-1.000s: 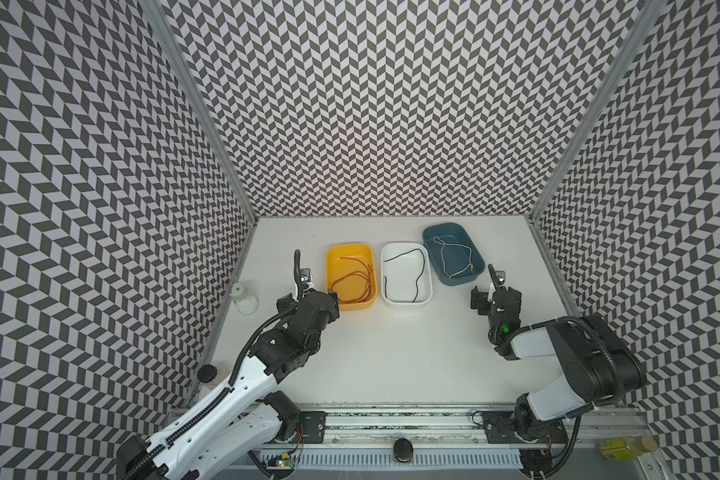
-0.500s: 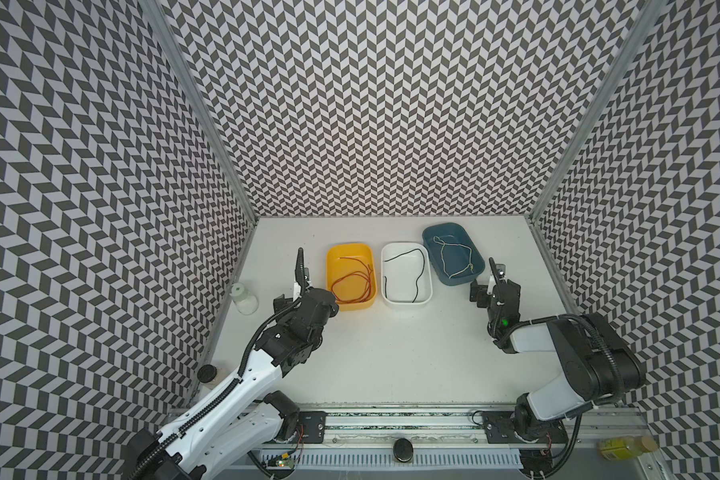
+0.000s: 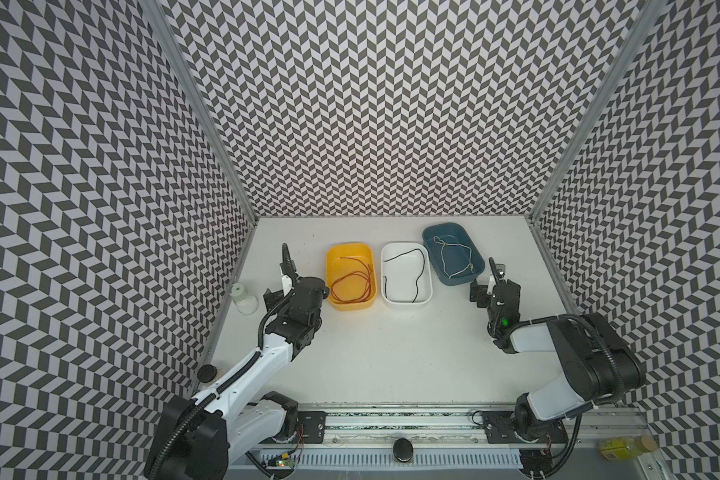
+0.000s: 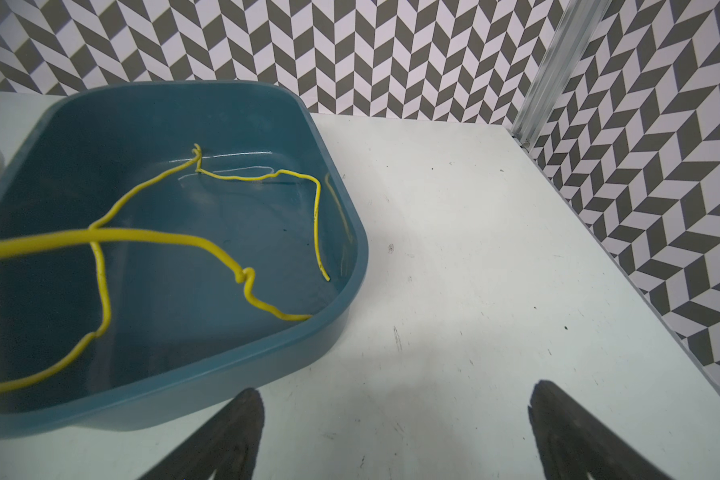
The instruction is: Untangle the cables
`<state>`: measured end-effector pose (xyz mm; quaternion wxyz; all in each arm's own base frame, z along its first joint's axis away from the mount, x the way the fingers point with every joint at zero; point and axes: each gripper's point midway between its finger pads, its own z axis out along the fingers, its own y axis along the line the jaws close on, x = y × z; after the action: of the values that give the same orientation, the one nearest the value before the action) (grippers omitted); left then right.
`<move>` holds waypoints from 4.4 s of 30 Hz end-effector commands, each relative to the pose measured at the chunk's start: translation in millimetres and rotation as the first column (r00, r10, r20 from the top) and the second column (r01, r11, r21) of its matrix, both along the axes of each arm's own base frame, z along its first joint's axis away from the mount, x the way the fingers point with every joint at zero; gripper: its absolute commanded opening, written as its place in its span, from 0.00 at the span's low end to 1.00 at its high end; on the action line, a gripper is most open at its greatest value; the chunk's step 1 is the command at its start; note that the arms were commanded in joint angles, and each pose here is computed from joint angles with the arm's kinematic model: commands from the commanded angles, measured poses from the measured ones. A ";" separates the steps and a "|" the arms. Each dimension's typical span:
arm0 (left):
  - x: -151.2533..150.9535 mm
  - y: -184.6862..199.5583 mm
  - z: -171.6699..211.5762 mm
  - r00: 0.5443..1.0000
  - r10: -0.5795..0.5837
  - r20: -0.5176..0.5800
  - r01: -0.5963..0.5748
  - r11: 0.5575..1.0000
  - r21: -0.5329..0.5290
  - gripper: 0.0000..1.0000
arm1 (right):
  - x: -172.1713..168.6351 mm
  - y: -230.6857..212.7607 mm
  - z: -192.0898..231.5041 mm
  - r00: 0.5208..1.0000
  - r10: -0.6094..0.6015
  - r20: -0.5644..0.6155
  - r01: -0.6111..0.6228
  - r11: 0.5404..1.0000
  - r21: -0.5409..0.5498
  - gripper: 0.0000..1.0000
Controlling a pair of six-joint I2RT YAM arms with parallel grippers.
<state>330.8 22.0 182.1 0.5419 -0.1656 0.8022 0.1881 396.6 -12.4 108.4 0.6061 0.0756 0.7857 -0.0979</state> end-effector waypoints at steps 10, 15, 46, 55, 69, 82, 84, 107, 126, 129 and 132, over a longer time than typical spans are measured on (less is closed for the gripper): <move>38.7 32.7 -42.7 0.999 -0.006 0.042 0.008 0.999 -0.038 1.00 | 4.1 -0.7 7.2 1.000 0.003 0.026 -0.003 1.000 -0.008 0.99; 55.9 33.9 -46.7 0.998 -0.023 0.056 0.024 1.000 -0.020 1.00 | 3.8 -1.3 7.1 1.000 0.001 0.026 -0.001 1.000 -0.007 0.99; 73.6 16.5 -70.2 0.958 -0.259 0.123 0.268 0.962 -0.056 1.00 | 3.9 -1.6 6.9 1.000 0.003 0.025 -0.003 1.000 -0.005 0.99; 73.7 16.2 -70.3 0.957 -0.261 0.123 0.269 0.961 -0.057 1.00 | 3.9 -1.2 6.8 1.000 0.004 0.024 -0.004 1.000 -0.006 0.99; 73.7 16.0 -70.2 0.957 -0.262 0.124 0.270 0.961 -0.059 1.00 | 4.0 -1.3 7.0 1.000 0.003 0.025 -0.003 1.000 -0.005 0.99; 73.7 15.9 -70.4 0.957 -0.262 0.124 0.271 0.961 -0.058 1.00 | 4.0 -1.3 7.0 1.000 0.003 0.025 -0.003 1.000 -0.005 0.99; 73.7 15.7 -70.1 0.957 -0.263 0.125 0.272 0.961 -0.059 1.00 | 4.0 -1.2 6.6 1.000 0.004 0.024 -0.004 1.000 -0.006 0.99; 73.8 16.1 -70.3 0.956 -0.264 0.125 0.273 0.960 -0.060 1.00 | 4.0 -1.5 6.7 1.000 0.003 0.024 -0.003 1.000 -0.006 0.99; 73.8 16.0 -70.0 0.956 -0.265 0.125 0.274 0.960 -0.060 1.00 | 3.9 -1.5 6.7 1.000 0.003 0.024 -0.003 1.000 -0.004 0.99; 73.8 16.1 -70.3 0.956 -0.265 0.124 0.273 0.960 -0.059 1.00 | 3.8 -1.5 6.6 1.000 0.003 0.024 -0.003 1.000 -0.005 0.99; 73.6 16.1 -70.8 0.956 -0.265 0.123 0.273 0.960 -0.059 1.00 | 3.8 -1.3 6.2 1.000 0.003 0.023 -0.003 1.000 -0.006 0.99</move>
<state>403.6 37.7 107.0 0.5943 -0.0871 0.7961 0.0736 396.6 -12.5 108.2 0.6058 0.0751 0.7861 -0.0971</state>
